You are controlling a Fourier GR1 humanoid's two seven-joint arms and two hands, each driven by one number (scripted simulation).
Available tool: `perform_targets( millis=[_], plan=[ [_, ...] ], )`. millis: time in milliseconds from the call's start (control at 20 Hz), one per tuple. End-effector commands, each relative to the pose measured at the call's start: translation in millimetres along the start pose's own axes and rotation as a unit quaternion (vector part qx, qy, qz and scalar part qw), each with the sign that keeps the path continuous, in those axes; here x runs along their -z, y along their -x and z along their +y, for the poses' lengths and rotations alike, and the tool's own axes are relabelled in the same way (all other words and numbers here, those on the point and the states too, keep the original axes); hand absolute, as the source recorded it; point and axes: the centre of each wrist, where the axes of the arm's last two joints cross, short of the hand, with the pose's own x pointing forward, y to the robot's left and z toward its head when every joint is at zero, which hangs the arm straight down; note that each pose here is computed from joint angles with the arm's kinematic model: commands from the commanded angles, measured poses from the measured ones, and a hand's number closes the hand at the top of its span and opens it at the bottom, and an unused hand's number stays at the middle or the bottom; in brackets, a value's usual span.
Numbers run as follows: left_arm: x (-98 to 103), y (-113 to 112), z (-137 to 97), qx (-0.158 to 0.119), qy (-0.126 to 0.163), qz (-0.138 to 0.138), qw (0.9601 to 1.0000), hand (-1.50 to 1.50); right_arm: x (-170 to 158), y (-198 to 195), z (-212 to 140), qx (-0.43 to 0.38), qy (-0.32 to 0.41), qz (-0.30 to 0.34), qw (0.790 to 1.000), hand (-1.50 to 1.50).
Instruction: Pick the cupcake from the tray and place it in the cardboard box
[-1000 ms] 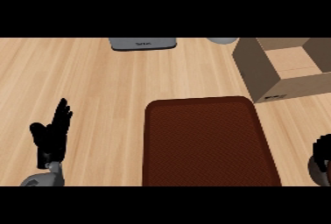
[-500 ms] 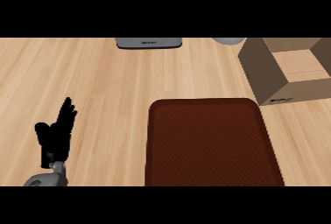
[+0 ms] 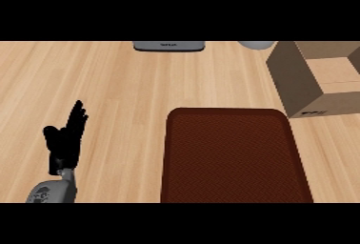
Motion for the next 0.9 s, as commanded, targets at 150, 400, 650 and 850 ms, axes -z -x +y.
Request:
perform_targets(
  millis=[150, 400, 650, 850],
  plan=[
    [-2.6, -5.2, -15.9, 0.009, 0.014, -0.014, 0.9998, 0.00, 43.7, 30.5, -13.3, 0.031, 0.008, 0.022, 0.999, 1.50],
    [4.9, -1.3, -7.4, 0.001, 0.012, -0.013, 0.9998, 0.00, 95.3, 35.7, 29.3, 0.050, -0.012, 0.014, 0.999, 1.50],
    [0.7, 0.4, -21.6, 0.003, 0.032, -0.011, 0.9994, 0.00, 111.3, 62.5, 68.0, 0.052, -0.006, 0.025, 0.998, 1.50],
    [6.2, -16.3, -26.2, -0.003, 0.024, -0.009, 0.9997, 0.00, 105.4, 76.4, 93.5, -0.013, -0.020, 0.030, 0.999, 1.50]
  ],
)
